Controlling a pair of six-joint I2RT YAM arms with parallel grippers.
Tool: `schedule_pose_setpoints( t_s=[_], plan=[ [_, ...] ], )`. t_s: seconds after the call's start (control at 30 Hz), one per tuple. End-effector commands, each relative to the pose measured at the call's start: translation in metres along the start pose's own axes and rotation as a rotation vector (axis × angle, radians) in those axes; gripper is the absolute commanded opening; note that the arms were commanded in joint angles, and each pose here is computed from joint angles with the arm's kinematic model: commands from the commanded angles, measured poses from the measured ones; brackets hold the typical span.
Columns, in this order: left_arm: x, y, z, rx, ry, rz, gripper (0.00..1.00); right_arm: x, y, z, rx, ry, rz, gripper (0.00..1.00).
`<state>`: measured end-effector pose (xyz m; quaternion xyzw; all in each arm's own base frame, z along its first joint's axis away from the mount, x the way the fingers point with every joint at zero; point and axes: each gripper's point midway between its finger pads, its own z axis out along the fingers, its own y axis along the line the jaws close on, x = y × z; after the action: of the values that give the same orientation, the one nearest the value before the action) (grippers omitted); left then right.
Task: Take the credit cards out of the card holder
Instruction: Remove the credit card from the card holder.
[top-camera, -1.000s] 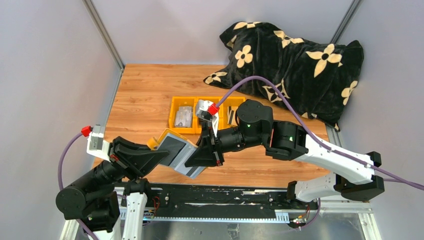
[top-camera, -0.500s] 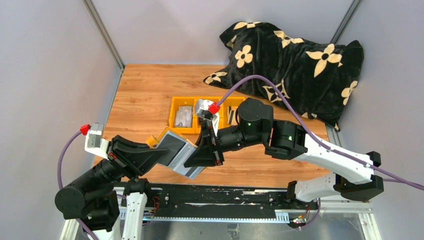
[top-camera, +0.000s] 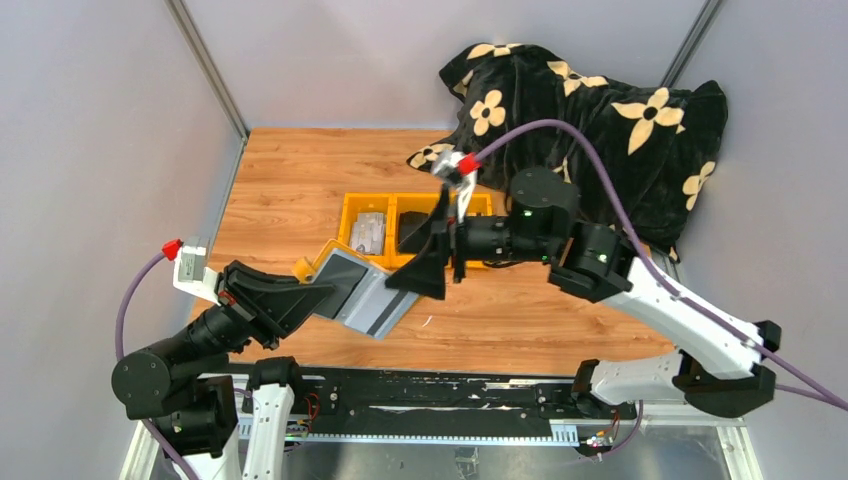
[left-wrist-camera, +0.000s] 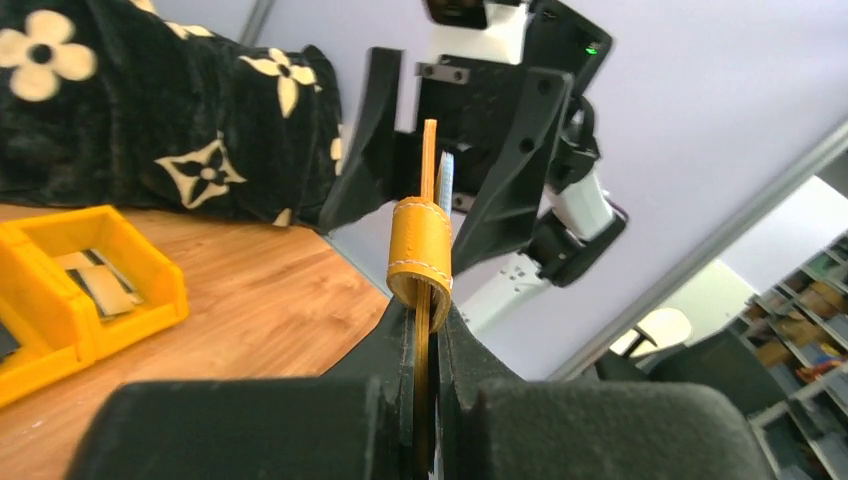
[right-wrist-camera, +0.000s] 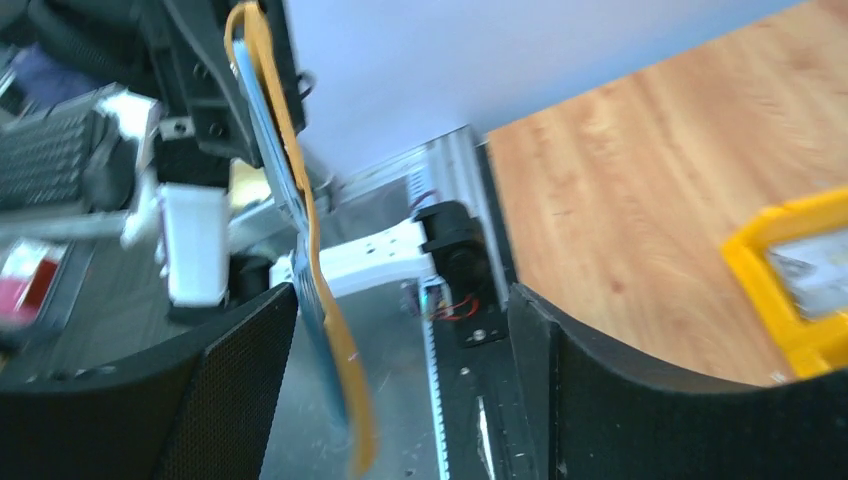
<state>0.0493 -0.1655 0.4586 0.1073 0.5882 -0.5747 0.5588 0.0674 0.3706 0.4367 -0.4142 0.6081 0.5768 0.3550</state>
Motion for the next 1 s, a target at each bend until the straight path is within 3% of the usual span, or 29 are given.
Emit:
schedule_pose_setpoints(
  t_s=[0.0, 0.13, 0.23, 0.57, 0.97],
  plan=[
    [-0.005, 0.029, 0.0, -0.137, -0.037, 0.042, 0.0, -0.039, -0.016, -0.053, 0.216, -0.193, 0.018, 0.8],
    [-0.015, 0.067, -0.009, -0.324, -0.119, 0.112, 0.0, -0.045, -0.02, -0.073, 0.272, -0.316, 0.073, 0.8],
    [-0.016, 0.082, -0.012, -0.375, -0.143, 0.093, 0.0, -0.034, -0.01, -0.055, 0.161, -0.299, 0.146, 0.78],
    [-0.004, 0.086, -0.012, -0.345, -0.149, 0.028, 0.0, -0.009, 0.005, 0.023, -0.101, -0.205, 0.277, 0.77],
    [-0.001, 0.063, -0.003, -0.22, -0.128, -0.11, 0.0, 0.004, -0.017, 0.058, -0.093, -0.182, 0.325, 0.74]
  ],
)
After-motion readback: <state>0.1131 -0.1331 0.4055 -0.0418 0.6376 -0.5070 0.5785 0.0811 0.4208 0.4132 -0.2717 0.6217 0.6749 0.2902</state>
